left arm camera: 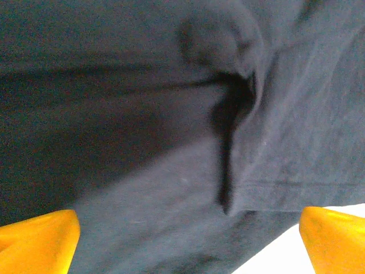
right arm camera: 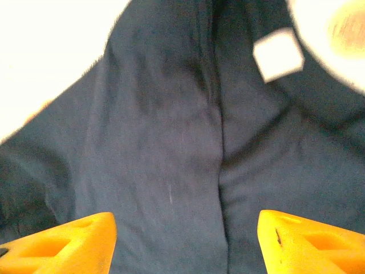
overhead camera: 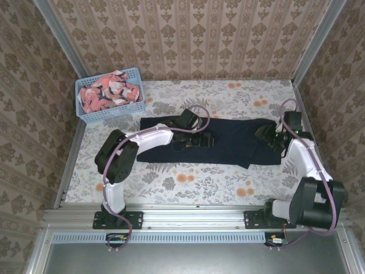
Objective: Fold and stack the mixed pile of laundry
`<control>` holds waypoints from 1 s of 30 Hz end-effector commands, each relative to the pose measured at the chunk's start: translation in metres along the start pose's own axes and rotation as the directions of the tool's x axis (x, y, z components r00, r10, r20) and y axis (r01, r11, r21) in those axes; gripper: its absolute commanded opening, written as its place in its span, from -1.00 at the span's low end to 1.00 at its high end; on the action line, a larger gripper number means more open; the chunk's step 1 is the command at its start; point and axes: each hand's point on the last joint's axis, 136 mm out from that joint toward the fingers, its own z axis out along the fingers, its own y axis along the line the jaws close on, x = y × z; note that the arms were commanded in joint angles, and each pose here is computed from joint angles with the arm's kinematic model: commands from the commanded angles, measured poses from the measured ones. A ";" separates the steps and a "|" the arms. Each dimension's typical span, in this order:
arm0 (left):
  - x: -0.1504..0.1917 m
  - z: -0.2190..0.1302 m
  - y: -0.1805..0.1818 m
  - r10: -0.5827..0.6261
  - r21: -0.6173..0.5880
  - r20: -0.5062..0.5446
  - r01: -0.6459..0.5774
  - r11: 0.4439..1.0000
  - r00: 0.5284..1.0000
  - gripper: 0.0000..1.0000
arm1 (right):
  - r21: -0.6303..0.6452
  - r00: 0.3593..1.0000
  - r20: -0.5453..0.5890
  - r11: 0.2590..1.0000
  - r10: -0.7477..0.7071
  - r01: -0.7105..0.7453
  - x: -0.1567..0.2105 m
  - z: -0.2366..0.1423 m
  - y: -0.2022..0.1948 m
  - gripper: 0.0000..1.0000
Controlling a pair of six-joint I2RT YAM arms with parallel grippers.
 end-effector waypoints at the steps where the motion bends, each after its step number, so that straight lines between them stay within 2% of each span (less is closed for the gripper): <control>1: -0.034 -0.032 0.029 0.031 -0.061 0.085 -0.026 0.998 0.996 1.00 | 0.036 0.998 0.062 0.999 -0.018 0.016 -0.046 0.017 -0.009 0.28; 10: -0.067 -0.044 0.116 -0.012 -0.169 0.152 0.038 0.985 0.988 0.92 | -0.006 0.999 0.039 1.000 0.014 -0.014 -0.098 0.073 -0.004 -0.08; 13: -0.069 -0.037 0.136 -0.034 -0.186 0.147 0.061 0.981 0.989 0.90 | -0.028 1.000 0.025 1.000 0.016 -0.015 -0.106 0.085 0.000 -0.15; 14: -0.074 -0.041 0.154 -0.067 -0.195 0.158 0.097 0.976 0.985 0.90 | -0.038 1.000 0.027 0.999 0.015 -0.014 -0.109 0.087 0.003 -0.17; 18: -0.074 -0.036 0.184 -0.109 -0.230 0.158 0.144 0.963 0.981 0.89 | -0.008 0.999 0.029 0.999 0.033 -0.032 -0.114 0.094 -0.005 -0.27; 20: -0.071 -0.030 0.201 -0.141 -0.251 0.151 0.176 0.952 0.978 0.88 | -0.004 0.998 0.009 0.998 0.057 -0.057 -0.110 0.099 -0.010 -0.40; 25: -0.059 -0.021 0.234 -0.231 -0.287 0.128 0.259 0.922 0.964 0.87 | 0.001 0.997 0.017 0.997 0.080 -0.080 -0.104 0.090 -0.013 -0.97; 30: -0.053 -0.022 0.249 -0.268 -0.301 0.134 0.297 0.906 0.954 0.87 | 0.088 0.981 0.074 0.979 0.177 -0.183 -0.109 0.068 -0.053 -1.00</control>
